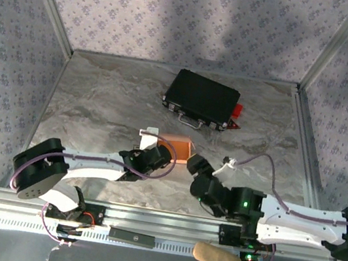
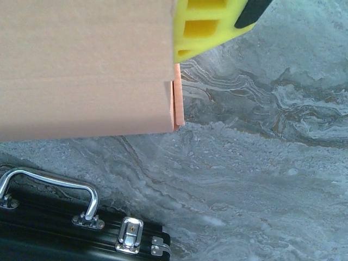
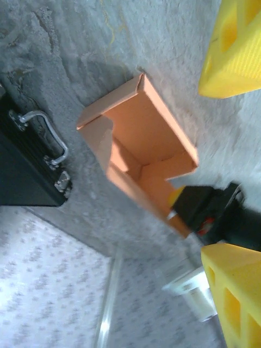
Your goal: Fold the paper box
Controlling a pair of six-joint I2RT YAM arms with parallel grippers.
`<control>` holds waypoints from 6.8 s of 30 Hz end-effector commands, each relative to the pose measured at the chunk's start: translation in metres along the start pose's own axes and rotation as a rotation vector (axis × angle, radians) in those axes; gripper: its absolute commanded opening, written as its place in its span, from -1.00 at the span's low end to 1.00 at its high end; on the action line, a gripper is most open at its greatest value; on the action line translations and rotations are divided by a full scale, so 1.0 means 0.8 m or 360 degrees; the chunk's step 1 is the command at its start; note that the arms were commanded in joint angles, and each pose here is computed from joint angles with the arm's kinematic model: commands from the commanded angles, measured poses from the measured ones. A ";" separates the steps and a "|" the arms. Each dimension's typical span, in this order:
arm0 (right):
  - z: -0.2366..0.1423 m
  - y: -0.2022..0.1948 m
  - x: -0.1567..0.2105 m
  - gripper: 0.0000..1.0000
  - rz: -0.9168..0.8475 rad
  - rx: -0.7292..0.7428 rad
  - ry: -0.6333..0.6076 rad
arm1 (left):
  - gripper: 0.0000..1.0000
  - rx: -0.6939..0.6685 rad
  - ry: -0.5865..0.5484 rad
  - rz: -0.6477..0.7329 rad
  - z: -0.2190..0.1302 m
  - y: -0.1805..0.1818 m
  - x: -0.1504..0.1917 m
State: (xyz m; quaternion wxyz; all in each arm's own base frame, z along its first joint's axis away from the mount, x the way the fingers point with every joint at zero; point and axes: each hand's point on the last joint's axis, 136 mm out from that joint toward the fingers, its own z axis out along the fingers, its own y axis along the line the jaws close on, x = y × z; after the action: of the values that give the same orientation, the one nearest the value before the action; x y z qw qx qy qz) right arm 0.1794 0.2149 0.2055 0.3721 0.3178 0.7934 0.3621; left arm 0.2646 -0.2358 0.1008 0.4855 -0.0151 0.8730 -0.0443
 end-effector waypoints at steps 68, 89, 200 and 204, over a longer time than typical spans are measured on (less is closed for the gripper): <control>0.169 -0.052 0.075 -0.80 0.0599 0.0310 0.0548 | 0.03 0.0576 0.0632 -0.0388 -0.081 -0.006 -0.026; 0.162 -0.096 0.075 -0.33 0.0519 0.0444 0.0538 | -0.28 0.0549 0.0790 -0.0524 0.005 -0.015 0.025; 0.152 -0.115 -0.022 -0.15 0.0841 0.0397 0.1601 | 0.28 0.1105 -0.0397 0.1379 -0.073 -0.052 0.006; 0.145 -0.118 -0.019 -0.17 0.0859 0.0415 0.1631 | 0.30 0.1070 -0.0434 0.1444 -0.056 -0.066 0.004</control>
State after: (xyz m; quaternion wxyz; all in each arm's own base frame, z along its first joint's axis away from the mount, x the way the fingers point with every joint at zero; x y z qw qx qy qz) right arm 0.2801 0.1970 0.0865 -0.1723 0.3191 0.8019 0.4748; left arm 0.2100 -0.2652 0.0948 0.4834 0.5024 0.7085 -0.1090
